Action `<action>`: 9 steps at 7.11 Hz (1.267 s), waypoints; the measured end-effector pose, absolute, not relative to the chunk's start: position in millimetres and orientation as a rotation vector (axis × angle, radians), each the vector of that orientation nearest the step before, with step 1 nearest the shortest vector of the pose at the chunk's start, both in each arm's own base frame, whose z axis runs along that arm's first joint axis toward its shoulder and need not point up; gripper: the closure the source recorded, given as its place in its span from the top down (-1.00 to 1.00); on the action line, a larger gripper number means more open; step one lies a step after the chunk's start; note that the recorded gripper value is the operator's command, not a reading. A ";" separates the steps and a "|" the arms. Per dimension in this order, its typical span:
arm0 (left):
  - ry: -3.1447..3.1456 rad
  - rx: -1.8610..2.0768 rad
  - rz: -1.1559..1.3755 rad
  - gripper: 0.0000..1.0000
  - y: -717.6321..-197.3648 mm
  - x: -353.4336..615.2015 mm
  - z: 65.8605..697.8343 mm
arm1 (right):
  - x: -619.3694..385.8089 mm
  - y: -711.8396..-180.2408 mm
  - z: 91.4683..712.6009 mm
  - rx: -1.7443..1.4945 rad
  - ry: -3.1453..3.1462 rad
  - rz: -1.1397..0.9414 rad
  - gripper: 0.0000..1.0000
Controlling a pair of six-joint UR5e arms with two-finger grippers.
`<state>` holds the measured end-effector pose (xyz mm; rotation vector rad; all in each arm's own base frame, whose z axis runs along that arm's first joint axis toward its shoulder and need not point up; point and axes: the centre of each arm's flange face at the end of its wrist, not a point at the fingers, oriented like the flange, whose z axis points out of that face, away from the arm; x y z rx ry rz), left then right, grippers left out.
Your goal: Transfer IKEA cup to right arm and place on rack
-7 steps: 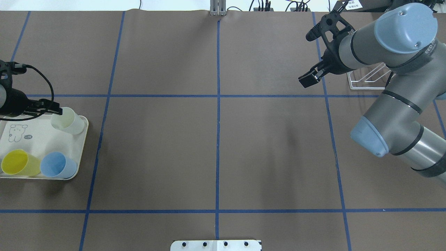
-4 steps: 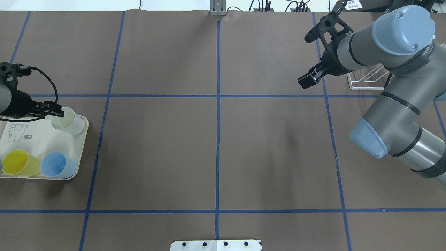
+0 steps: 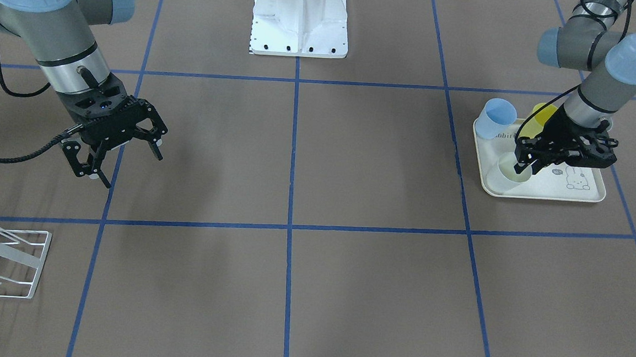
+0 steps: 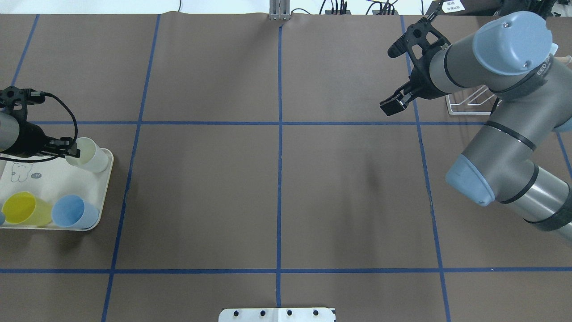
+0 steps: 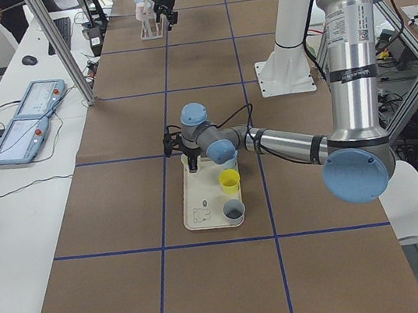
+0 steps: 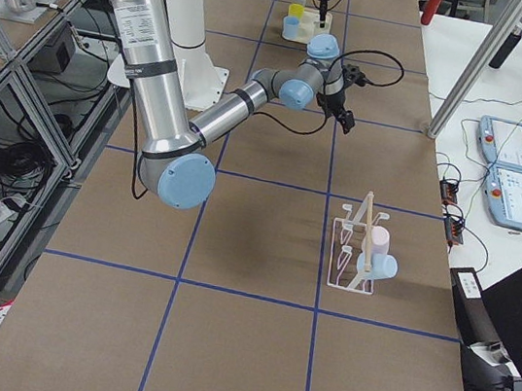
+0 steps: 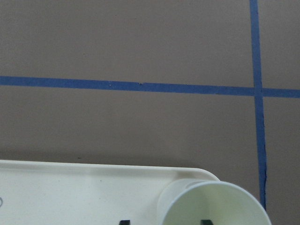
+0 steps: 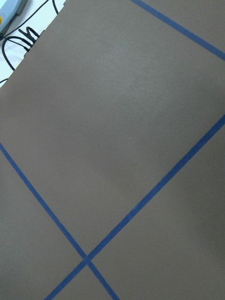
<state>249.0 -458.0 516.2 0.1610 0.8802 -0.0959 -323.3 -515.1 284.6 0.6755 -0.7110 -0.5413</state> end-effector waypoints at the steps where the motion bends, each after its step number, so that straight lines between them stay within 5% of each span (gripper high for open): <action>1: 0.881 0.163 -0.093 -1.00 -457.5 248.8 515.1 | -325.2 -514.4 285.2 0.676 -0.710 -0.545 1.00; 6: 0.975 0.187 -0.133 -1.00 -478.1 202.8 471.1 | -345.9 -507.5 276.4 0.710 -0.699 -0.574 1.00; 9: 1.123 0.142 -0.281 -1.00 -516.8 220.2 371.6 | -377.9 -506.7 261.5 0.844 -0.776 -0.602 1.00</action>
